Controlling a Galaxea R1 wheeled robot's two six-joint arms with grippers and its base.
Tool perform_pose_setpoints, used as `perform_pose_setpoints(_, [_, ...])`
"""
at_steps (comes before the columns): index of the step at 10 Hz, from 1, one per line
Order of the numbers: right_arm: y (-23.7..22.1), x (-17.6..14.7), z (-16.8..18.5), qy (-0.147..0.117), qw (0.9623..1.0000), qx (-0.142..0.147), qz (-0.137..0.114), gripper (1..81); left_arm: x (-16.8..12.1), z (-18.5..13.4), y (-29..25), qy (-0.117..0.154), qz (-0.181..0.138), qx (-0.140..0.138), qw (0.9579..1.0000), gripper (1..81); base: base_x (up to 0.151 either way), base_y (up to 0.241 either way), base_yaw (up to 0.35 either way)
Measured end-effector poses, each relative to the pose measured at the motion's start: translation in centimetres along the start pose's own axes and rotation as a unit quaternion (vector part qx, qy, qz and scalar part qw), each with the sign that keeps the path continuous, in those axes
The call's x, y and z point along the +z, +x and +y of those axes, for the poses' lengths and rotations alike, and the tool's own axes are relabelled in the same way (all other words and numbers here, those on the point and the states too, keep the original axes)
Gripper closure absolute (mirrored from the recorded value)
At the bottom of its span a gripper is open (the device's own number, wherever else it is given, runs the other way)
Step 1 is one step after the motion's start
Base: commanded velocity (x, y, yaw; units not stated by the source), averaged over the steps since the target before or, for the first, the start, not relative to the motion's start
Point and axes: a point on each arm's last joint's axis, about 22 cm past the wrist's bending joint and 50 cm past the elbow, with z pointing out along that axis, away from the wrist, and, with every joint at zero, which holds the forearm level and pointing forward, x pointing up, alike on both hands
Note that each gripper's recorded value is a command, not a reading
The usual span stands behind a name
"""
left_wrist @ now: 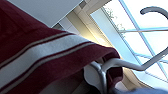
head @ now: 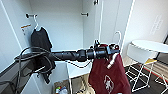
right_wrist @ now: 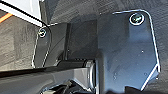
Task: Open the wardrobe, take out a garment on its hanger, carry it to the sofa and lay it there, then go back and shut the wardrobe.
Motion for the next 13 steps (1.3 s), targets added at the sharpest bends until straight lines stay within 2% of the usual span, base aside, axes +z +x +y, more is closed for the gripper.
perform_pose_setpoints(13, [0.22,0.03,-0.02,0.0,1.0,0.0,0.001,1.0,-0.12,-0.01,-0.08,0.0,-0.001,0.0,1.0,81.1,0.0,0.0,-0.179])
